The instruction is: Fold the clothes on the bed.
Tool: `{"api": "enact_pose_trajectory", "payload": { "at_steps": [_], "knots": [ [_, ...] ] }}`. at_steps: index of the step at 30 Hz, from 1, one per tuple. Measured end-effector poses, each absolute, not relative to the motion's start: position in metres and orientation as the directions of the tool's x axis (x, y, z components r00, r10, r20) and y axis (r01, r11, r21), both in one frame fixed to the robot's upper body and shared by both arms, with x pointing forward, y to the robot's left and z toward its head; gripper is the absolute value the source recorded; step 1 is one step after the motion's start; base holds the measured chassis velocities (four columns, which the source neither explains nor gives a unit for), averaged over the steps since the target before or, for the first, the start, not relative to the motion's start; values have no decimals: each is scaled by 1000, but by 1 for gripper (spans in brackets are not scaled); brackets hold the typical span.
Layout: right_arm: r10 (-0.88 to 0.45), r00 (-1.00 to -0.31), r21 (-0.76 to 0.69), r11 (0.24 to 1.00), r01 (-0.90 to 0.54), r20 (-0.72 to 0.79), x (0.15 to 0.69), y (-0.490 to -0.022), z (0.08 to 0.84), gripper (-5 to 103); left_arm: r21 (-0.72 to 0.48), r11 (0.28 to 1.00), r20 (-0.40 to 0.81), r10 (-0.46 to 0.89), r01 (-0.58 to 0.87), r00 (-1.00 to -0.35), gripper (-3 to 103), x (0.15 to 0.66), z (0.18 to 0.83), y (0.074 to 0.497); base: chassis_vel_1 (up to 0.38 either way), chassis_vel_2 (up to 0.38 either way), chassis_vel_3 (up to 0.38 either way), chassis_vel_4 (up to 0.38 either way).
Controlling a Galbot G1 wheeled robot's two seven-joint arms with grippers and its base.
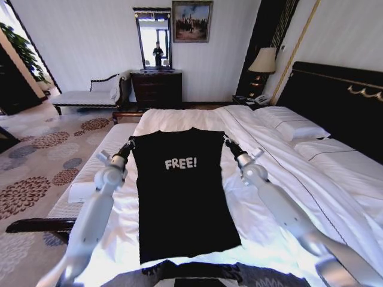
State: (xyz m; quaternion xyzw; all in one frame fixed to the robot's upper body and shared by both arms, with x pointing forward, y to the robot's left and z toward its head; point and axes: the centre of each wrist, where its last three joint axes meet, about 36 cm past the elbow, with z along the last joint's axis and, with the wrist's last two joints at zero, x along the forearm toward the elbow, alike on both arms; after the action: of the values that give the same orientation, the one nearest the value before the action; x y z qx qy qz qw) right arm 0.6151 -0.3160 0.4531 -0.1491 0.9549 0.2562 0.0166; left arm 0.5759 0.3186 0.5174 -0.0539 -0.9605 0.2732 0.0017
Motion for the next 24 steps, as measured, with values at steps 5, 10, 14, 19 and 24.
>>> {"api": "enact_pose_trajectory", "payload": {
  "at_steps": [5, 10, 14, 19, 24],
  "knots": [
    [-268, -960, 472, 839, -272, -76, 636, -315, 436, 0, -492, 865, 11, 122, 101, -993, 2, 609, 509, 306, 0, 0, 0, 0],
    [-286, -956, 460, 841, -285, -70, 627, -315, 423, 0, -489, 866, 40, 139, 102, -989, 2, 598, 486, 297, 0, 0, 0, 0],
    [-330, -942, 448, 835, -320, -59, 589, -317, 417, 0, -493, 866, 65, 140, 91, -988, 2, 558, 459, 297, 0, 0, 0, 0],
    [-357, -934, 435, 840, -324, -8, 539, -329, 409, 0, -493, 868, 113, 133, 61, -985, 2, 492, 440, 293, 0, 0, 0, 0],
    [-342, -936, 421, 864, -278, 85, 496, -344, 389, 0, -460, 886, 169, 148, 55, -974, 2, 432, 432, 278, 0, 0, 0, 0]
  ]
}}
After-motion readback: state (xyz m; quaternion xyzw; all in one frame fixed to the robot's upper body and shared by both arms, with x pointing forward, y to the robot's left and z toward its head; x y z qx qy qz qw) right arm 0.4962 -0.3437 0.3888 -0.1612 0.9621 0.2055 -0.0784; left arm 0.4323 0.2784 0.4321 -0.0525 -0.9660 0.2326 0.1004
